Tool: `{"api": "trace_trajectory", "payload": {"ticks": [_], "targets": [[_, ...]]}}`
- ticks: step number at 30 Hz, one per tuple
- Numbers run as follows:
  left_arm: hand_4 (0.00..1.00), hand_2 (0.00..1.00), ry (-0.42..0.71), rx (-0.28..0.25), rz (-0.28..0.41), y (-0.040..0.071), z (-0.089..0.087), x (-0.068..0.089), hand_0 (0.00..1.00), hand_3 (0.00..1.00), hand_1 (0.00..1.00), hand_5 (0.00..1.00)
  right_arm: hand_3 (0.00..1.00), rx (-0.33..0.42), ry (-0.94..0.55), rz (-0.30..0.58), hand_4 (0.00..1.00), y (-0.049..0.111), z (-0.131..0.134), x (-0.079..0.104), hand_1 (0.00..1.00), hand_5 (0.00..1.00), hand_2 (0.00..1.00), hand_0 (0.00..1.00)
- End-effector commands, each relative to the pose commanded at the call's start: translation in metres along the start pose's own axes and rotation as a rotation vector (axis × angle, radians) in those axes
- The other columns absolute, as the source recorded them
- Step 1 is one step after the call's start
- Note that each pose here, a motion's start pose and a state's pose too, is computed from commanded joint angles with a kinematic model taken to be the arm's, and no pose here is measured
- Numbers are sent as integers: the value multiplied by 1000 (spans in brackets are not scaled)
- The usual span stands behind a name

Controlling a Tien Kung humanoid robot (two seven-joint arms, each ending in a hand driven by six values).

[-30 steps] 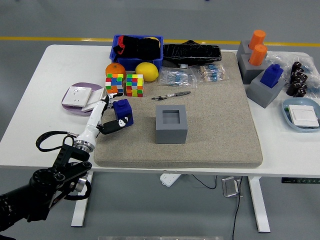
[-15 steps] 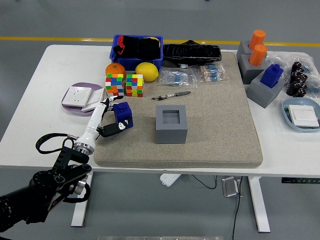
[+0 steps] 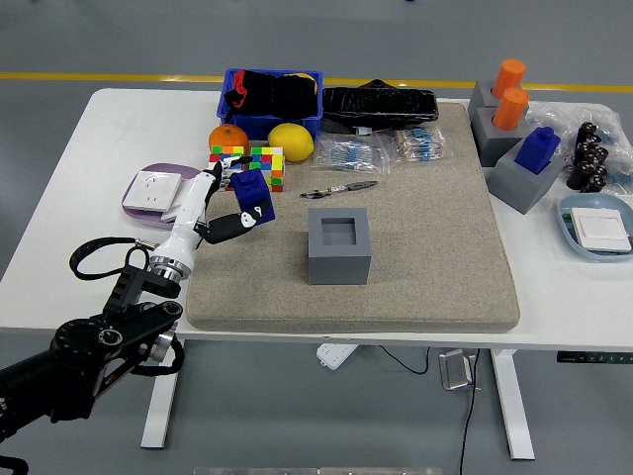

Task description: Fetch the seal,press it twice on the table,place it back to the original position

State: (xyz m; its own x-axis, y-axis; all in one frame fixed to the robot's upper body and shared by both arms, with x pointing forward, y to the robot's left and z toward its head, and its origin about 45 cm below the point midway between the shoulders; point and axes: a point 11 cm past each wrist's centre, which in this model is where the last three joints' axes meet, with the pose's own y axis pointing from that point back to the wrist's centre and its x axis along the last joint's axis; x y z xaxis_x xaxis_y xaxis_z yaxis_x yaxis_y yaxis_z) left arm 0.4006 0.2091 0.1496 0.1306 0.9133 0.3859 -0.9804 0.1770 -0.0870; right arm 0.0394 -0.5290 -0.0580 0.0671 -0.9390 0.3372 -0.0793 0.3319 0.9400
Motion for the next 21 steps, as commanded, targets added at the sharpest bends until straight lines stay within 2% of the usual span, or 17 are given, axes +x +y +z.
{"api": "trace_trajectory", "payload": {"ticks": [5,9,15,21], "targets": [[602,488,43,-65,-41,-8,30,-11,825,796,564,2,699,4,-4,1,761,0,-1,1,765,368,755,836],[604,486,70,-93,-90,-9,47,-26,825,794,564,2,699,3,-3,2,761,0,-1,1,765,369,755,836],[607,486,78,-89,-166,-5,52,-50,826,794,564,2,698,4,-2,-1,760,0,-2,0,765,370,755,836],[609,486,66,-96,-214,-4,56,-65,828,794,565,2,699,3,3,0,760,0,-2,1,765,369,755,836]]}}
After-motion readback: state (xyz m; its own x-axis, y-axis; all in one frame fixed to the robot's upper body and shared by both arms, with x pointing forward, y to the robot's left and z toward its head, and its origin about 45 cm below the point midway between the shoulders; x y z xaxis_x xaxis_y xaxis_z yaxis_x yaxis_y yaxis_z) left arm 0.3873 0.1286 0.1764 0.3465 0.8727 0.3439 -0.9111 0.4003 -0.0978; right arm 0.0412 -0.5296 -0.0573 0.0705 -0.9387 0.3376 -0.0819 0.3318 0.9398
